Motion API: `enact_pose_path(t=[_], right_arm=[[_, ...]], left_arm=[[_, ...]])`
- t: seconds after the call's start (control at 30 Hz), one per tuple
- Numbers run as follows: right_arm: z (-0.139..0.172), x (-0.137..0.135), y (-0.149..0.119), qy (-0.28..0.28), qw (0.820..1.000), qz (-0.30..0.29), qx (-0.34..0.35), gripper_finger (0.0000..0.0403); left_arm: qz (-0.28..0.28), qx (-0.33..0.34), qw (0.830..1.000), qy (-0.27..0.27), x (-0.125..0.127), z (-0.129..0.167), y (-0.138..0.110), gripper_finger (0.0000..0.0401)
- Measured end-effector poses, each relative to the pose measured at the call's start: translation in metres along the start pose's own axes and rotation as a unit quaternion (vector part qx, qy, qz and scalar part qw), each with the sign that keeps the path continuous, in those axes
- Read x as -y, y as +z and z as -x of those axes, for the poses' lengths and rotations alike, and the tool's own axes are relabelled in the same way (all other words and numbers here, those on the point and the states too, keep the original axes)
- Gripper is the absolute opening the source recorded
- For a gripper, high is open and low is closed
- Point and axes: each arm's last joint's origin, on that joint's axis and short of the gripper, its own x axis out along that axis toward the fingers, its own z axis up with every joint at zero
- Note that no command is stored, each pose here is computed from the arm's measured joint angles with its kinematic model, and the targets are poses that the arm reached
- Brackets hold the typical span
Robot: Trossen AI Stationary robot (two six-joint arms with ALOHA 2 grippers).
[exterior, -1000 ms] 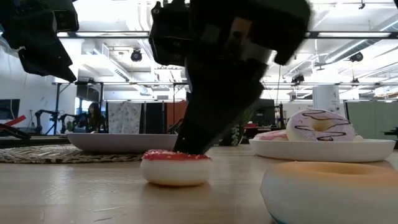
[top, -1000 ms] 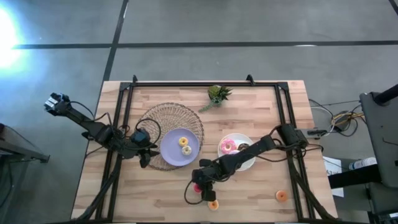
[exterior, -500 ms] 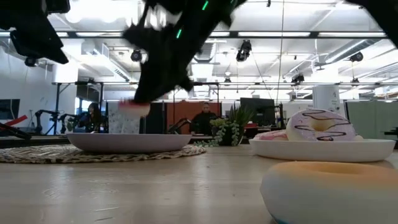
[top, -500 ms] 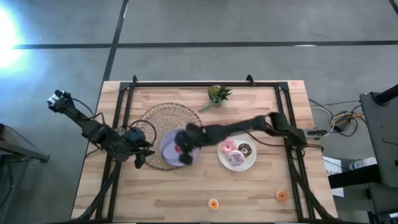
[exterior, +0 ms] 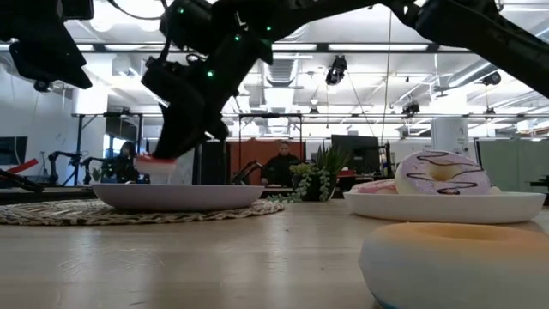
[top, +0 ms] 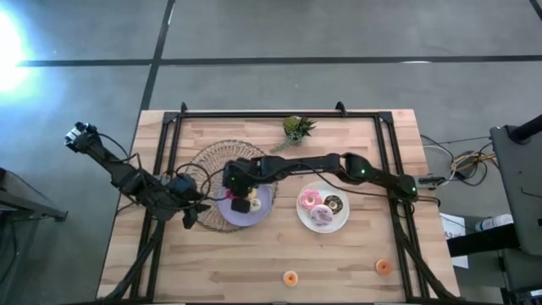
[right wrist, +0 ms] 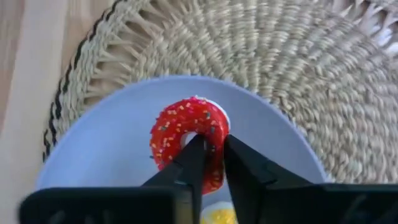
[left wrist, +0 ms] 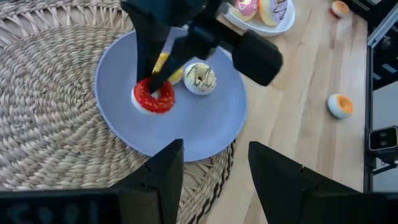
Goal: Pick & Place donuts
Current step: Put the small red donut on the purple plate
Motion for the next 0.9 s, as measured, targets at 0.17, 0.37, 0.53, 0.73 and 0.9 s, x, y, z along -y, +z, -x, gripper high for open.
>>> enact_pose_path(t=[0.17, 0.37, 0.53, 0.73, 0.9], right_arm=[[-0.004, 0.0, -0.005, -0.002, 1.0, 0.0, -0.02, 0.0116], [0.003, -0.008, -0.003, -0.039, 0.999, 0.016, -0.015, 0.018], [0.005, -0.014, -0.003, -0.066, 0.997, 0.043, -0.015, 0.0204], [0.007, -0.022, -0.003, -0.064, 0.997, 0.037, -0.009, 0.0215], [0.006, -0.019, -0.003, -0.067, 0.997, 0.031, -0.013, 0.0215]], left_arm=[[-0.002, 0.004, 1.0, 0.002, 0.0, 0.0, 0.0, 0.0155], [-0.004, 0.008, 1.0, 0.005, -0.001, 0.0, 0.0, 0.0155], [-0.013, 0.03, 0.999, 0.042, -0.01, -0.01, -0.01, 0.0155], [0.061, 0.074, 0.995, 0.022, -0.02, -0.038, -0.025, 0.0155], [0.1, 0.105, 0.988, -0.056, -0.019, -0.067, -0.028, 0.0138]])
